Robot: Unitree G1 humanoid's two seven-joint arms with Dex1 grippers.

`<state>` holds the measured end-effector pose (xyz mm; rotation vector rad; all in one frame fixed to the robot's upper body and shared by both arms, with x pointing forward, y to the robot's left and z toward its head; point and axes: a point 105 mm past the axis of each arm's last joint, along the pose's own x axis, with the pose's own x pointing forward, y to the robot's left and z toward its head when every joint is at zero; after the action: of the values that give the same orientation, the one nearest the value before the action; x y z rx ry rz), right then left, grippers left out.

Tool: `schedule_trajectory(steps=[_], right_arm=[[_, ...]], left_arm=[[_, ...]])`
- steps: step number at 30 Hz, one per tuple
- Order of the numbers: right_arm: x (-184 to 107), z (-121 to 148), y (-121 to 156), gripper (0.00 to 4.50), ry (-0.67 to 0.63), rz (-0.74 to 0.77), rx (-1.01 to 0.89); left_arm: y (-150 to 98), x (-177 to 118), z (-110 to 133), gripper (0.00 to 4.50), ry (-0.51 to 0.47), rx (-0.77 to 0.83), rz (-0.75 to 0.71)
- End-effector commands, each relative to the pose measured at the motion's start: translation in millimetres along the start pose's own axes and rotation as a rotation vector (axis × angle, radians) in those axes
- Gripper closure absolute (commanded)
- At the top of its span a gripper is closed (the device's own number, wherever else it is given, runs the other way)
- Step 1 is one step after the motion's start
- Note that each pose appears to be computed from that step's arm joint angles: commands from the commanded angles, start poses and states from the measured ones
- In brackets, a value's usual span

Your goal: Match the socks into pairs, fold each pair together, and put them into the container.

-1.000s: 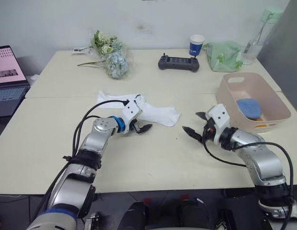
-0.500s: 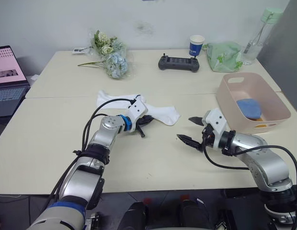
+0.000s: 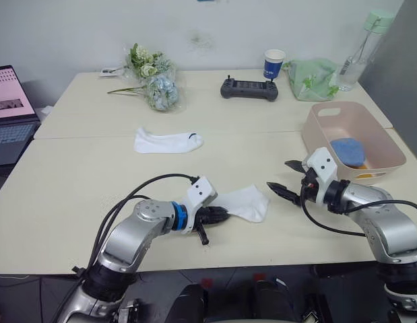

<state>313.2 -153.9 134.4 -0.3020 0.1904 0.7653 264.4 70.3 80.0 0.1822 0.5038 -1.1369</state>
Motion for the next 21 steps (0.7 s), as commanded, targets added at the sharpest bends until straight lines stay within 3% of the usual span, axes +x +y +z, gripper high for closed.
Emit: schedule_trajectory(steps=[1, 9, 10, 14, 19, 21], right_arm=[[0, 0, 1, 0.0, -0.007, 0.015, -0.023], [8, -11, 13, 0.0, 0.016, 0.059, -0.008], [10, -11, 16, 0.0, 0.018, 0.063, 0.003], [18, -19, 25, 0.0, 0.043, 0.074, 0.032], [18, -38, 27, 0.0, 0.115, 0.083, 0.044], [16, -43, 26, 0.42, 0.132, 0.089, 0.037]], left_arm=[[-4, -12, 3, 2.88, -0.019, -0.014, -0.012], [23, -69, 7, 0.21, -0.091, -0.038, 0.085], [28, -75, 7, 0.04, -0.101, -0.034, 0.114], [59, -88, 0, 0.04, -0.155, -0.05, 0.272], [75, -70, -13, 0.04, -0.159, -0.063, 0.321], [78, -62, -14, 0.0, -0.18, -0.087, 0.317]])
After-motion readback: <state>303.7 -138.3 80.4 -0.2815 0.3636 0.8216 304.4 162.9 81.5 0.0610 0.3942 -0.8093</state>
